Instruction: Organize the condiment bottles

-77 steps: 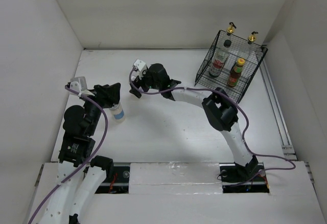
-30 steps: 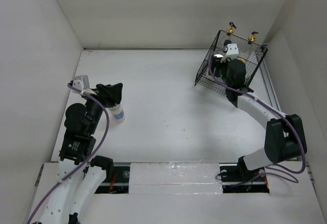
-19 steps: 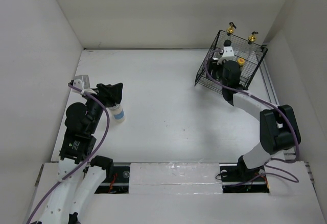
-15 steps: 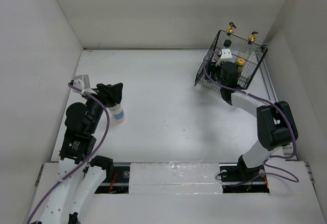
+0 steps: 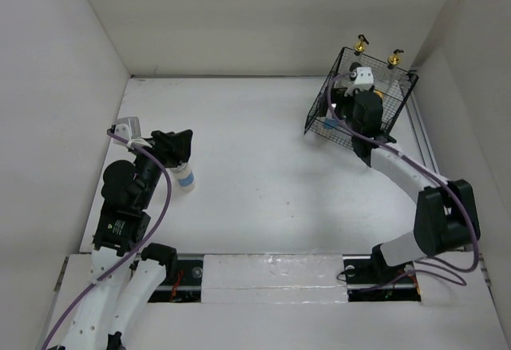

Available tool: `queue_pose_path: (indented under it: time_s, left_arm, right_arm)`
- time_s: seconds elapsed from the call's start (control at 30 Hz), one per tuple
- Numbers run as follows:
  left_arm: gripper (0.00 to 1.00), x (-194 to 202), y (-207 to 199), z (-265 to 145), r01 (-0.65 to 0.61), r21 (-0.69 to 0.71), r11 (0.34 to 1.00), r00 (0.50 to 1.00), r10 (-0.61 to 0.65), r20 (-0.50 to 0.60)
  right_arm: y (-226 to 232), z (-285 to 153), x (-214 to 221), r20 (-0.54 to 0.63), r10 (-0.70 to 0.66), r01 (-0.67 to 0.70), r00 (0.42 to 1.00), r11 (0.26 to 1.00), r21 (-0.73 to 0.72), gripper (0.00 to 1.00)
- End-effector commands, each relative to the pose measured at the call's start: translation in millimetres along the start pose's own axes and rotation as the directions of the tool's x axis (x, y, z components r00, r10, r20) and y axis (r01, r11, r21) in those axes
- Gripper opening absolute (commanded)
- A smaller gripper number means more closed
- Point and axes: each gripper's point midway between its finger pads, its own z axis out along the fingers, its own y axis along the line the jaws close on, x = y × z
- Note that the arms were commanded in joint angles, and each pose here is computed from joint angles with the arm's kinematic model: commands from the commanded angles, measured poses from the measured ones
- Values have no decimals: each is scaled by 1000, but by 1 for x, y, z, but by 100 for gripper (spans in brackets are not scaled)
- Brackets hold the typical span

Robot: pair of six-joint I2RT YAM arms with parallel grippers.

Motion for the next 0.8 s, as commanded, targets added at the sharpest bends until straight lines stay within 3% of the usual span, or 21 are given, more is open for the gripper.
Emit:
queue_pose_path:
  time_s: [0.0,0.17,0.27,0.3,0.37,0.43,0.57,0.67,0.7,0.77]
  left_arm:
    - [52,-9,-6,2,-14,32,999,999,13,34]
    - [52,-11,-6,0,-14,28,1000,999,13,46]
    - [52,-15,-3,0,-4,5,1000,998,4,58]
    - [52,-18,1,-3,7,-19,1000,997,-6,74]
    - [52,-23,4,-3,23,-44,999,996,-19,89]
    - [52,-29,10,-8,39,-82,996,992,-28,125]
    - [53,-39,23,-15,75,-157,985,984,-47,173]
    - [57,-50,29,-22,117,-188,975,971,-73,226]
    - [57,-51,31,-22,120,-198,973,970,-72,233]
    - [61,-53,32,-26,123,-207,971,968,-71,243]
  right_arm:
    - [24,-32,-96,214,1,10,977,999,-51,100]
    - [80,-57,-103,231,-37,86,972,975,-204,100]
    - [169,-78,-74,201,-66,167,977,827,-537,100]
    - [215,-100,-66,223,-65,202,973,710,-674,100]
    - [257,-115,-45,212,-66,208,975,607,-767,100]
    - [304,-121,-3,150,-115,188,982,507,-841,100]
    - [373,-137,39,123,-154,169,980,340,-925,100]
    - [421,-134,70,104,-179,152,978,278,-949,100]
    - [430,-138,59,125,-160,165,979,271,-948,100]
    - [446,-132,89,89,-202,141,975,264,-954,100]
